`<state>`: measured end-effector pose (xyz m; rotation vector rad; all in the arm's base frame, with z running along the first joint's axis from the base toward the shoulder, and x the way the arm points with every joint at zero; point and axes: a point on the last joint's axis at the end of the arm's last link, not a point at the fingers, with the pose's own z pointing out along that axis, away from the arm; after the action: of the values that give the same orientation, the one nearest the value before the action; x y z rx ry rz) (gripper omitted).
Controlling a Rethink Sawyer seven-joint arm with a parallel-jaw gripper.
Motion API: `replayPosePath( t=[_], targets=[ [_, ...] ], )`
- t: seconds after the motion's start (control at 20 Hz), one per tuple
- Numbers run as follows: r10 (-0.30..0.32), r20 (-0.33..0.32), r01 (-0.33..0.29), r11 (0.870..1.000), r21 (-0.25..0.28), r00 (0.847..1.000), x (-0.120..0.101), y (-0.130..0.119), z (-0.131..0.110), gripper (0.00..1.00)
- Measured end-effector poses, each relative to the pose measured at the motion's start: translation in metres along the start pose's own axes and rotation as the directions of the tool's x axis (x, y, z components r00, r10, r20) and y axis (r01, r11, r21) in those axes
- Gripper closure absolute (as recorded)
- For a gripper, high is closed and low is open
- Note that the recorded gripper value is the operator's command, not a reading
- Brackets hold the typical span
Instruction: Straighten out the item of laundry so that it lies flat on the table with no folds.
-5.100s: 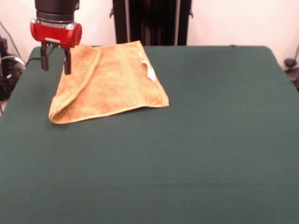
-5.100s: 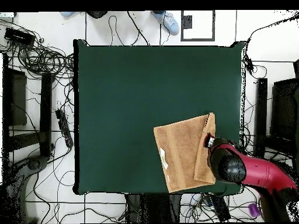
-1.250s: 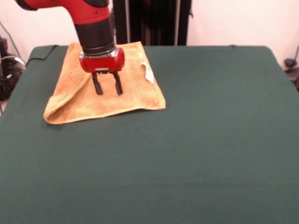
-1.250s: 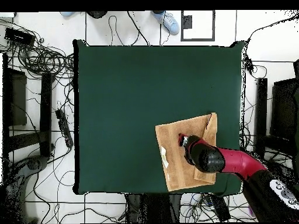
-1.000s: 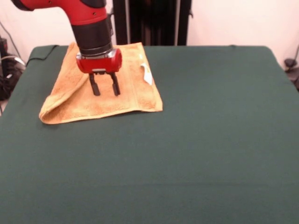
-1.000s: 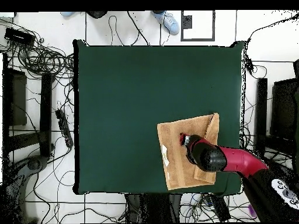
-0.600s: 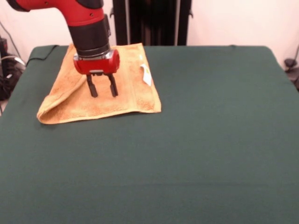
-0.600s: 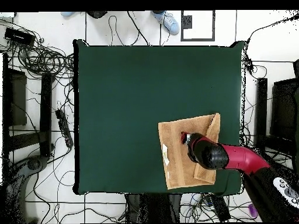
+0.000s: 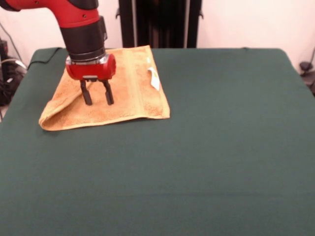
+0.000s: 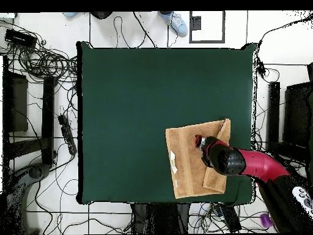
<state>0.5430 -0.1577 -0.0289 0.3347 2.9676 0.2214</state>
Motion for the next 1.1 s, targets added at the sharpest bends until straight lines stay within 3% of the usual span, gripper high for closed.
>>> replayPosePath(
  t=[1.1],
  targets=[
    [-0.004, 0.000, 0.004, 1.000, -0.011, 1.000, 0.0019, 0.0068, 0.0073, 0.00]
  ],
)
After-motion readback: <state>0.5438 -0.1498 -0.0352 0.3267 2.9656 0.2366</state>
